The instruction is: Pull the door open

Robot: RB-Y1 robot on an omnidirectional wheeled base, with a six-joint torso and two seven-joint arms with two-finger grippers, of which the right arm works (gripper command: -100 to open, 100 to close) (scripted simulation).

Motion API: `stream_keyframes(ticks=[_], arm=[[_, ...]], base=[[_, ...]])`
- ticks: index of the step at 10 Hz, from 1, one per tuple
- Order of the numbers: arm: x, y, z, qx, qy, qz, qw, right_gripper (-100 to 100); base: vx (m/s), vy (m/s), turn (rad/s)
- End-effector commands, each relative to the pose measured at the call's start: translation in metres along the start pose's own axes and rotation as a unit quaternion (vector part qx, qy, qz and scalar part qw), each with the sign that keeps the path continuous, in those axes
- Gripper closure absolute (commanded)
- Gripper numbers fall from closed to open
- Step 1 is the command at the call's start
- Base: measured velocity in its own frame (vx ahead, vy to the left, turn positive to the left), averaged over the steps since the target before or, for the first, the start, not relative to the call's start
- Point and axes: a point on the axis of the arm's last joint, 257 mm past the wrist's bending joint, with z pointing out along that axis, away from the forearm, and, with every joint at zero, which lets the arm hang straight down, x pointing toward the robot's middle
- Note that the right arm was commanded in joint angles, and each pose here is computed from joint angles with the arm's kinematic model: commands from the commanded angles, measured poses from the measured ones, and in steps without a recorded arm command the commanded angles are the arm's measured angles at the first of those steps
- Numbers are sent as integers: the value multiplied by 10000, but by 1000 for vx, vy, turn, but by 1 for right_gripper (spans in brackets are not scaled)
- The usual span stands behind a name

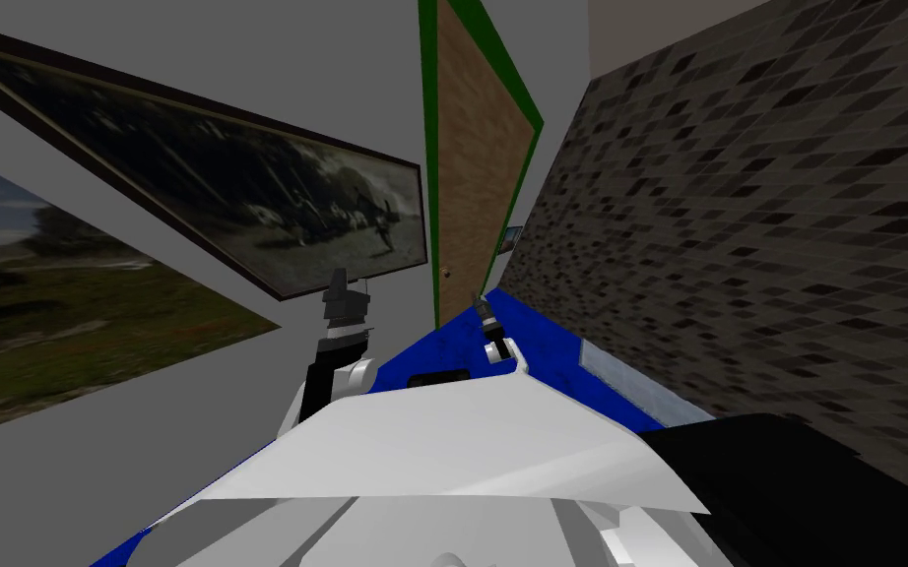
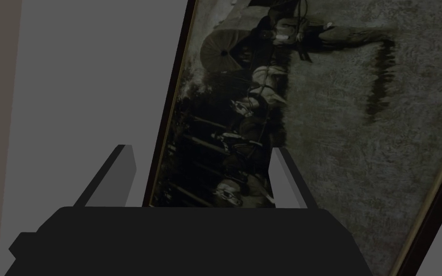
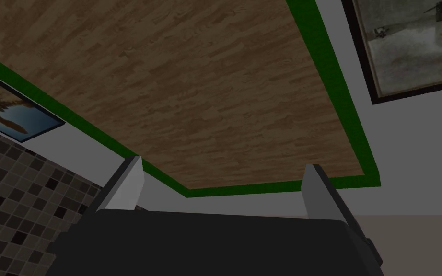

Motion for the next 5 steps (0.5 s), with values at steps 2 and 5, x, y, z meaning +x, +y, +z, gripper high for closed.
stream_keyframes(ticks=[2,5], arm=[[175,-75,33,16,213,-411,9989,-100],[368,-147,58,15,447,-857,9953,-100]], base=[[90,-58,130],[84,-50,125]])
